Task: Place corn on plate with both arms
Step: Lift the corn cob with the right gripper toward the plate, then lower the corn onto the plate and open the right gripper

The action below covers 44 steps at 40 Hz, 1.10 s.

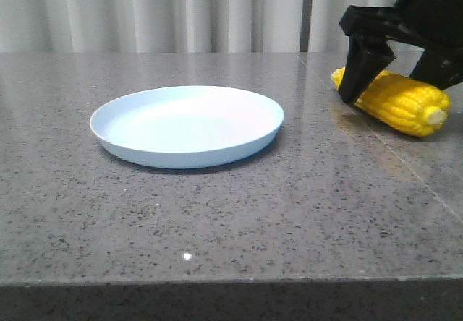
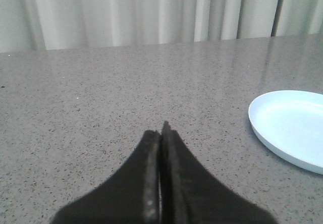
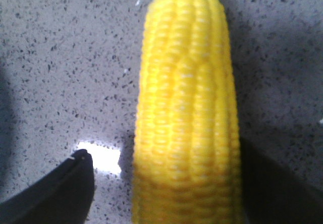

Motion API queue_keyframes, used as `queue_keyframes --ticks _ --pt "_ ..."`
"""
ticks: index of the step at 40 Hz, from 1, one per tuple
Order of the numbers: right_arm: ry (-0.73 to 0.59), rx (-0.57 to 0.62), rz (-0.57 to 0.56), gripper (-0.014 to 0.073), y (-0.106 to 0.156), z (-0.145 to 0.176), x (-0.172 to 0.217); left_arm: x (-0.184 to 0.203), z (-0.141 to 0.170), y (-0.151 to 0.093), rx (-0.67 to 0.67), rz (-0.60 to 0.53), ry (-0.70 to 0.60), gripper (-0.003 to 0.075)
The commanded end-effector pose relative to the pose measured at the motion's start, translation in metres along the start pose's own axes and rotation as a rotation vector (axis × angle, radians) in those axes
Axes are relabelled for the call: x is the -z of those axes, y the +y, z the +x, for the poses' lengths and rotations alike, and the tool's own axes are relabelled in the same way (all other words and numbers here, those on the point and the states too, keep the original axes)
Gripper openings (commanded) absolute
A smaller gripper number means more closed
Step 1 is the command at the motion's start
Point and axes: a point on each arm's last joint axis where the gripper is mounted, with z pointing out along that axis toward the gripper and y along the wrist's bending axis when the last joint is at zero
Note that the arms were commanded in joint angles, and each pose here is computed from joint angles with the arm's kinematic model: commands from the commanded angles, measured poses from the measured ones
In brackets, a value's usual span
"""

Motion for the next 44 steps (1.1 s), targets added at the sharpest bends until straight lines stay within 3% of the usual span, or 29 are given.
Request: queue_keyframes --ticks 1,8,10,17,22,33,44 --pt "-0.108 -0.002 -0.024 0.0487 0.007 -0.014 0.022 0.002 -0.015 -0.001 -0.008 0.014 -0.091 -0.002" --pt "-0.139 0.005 -0.027 0.0146 0.009 -0.015 0.033 0.002 -0.015 -0.001 -0.008 0.014 -0.091 -0.002" --pt "-0.157 0.009 -0.03 0.009 0.01 -0.015 0.039 0.002 -0.015 -0.001 -0.008 0.014 -0.091 -0.002" --pt "-0.227 0.045 -0.067 0.0081 0.027 -0.012 0.072 0.002 -0.015 -0.001 -0.008 0.014 -0.091 -0.002" --pt "-0.258 0.0 -0.102 0.0081 0.05 -0.006 0.085 0.002 -0.015 -0.001 -0.008 0.014 -0.091 -0.002" --pt "-0.279 -0.068 -0.018 0.0081 0.113 0.003 0.075 0.002 -0.015 -0.001 -0.008 0.014 -0.091 -0.002" --pt "-0.298 -0.025 0.007 0.0081 0.193 -0.002 0.051 0.002 -0.015 -0.001 -0.008 0.014 -0.091 -0.002"
